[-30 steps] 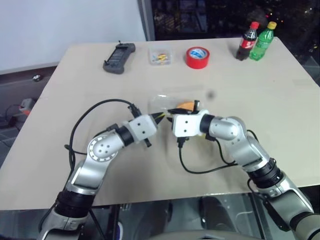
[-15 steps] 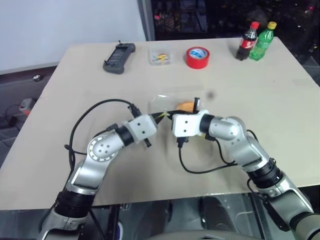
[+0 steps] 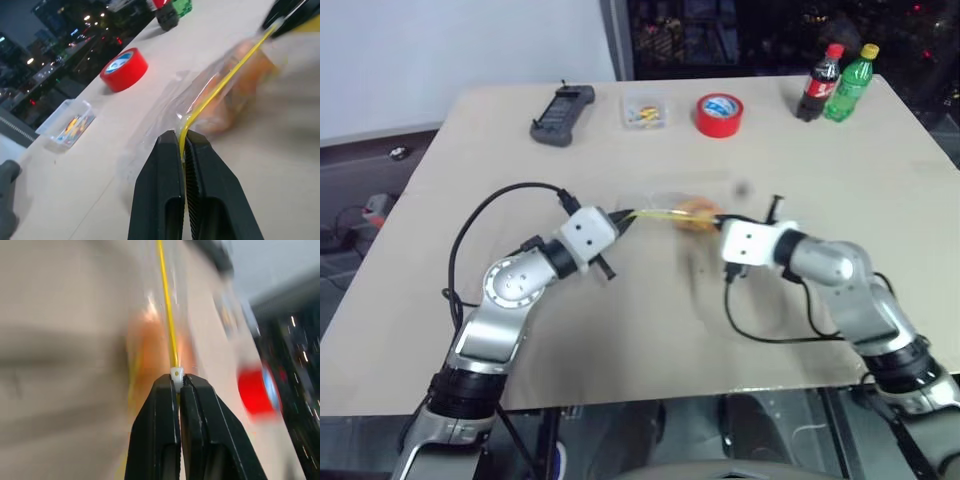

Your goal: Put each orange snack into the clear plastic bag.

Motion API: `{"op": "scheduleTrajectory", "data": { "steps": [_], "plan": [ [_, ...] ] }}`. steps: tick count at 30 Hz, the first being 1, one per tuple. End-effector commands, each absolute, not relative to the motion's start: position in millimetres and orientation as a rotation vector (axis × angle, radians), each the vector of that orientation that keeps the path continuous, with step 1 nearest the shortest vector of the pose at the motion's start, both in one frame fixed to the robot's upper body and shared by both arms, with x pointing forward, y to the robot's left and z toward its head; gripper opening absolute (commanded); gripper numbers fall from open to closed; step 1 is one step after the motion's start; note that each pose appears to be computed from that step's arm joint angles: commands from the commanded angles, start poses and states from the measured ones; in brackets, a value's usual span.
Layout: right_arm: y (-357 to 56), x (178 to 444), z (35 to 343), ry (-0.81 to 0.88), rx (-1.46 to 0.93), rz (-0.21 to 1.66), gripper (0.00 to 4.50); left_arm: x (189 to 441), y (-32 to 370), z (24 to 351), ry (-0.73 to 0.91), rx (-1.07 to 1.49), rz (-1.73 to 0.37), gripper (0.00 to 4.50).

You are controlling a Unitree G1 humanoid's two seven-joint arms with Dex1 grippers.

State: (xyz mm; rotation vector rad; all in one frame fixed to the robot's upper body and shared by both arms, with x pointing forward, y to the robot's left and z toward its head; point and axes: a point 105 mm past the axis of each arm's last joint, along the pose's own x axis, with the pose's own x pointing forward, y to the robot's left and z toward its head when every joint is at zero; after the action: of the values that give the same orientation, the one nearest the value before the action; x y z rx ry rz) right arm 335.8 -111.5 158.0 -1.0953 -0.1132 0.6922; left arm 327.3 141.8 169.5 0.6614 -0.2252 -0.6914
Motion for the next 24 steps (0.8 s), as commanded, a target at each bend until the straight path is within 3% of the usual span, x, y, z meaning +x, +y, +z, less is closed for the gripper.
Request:
{"op": "scheduleTrajectory", "data": {
  "steps": [1, 7, 15, 21, 24],
  "plan": [
    [-171.4, 347.7, 170.2, -0.016, -1.109, 0.464, 0.04, 337.1, 176.3, 189.6, -0.252, 0.647, -0.535, 0.00],
    [-179.4, 350.4, 177.8, -0.024, -1.105, 0.424, 0.04, 342.0, 172.8, 189.1, -0.245, 0.602, -0.549, 0.00],
    [-187.2, 383.4, 247.9, -0.197, -1.095, 0.288, 0.04, 385.8, 155.3, 237.8, -0.306, 0.489, -0.549, 0.00],
    [-178.1, 374.0, 255.9, -0.185, -0.910, 0.417, 0.04, 401.0, 141.3, 258.6, -0.286, 0.417, -0.579, 0.00],
    [-180.1, 375.3, 247.4, -0.162, -0.895, 0.414, 0.80, 410.8, 124.8, 266.2, -0.271, 0.396, -0.606, 0.00]
  ]
}}
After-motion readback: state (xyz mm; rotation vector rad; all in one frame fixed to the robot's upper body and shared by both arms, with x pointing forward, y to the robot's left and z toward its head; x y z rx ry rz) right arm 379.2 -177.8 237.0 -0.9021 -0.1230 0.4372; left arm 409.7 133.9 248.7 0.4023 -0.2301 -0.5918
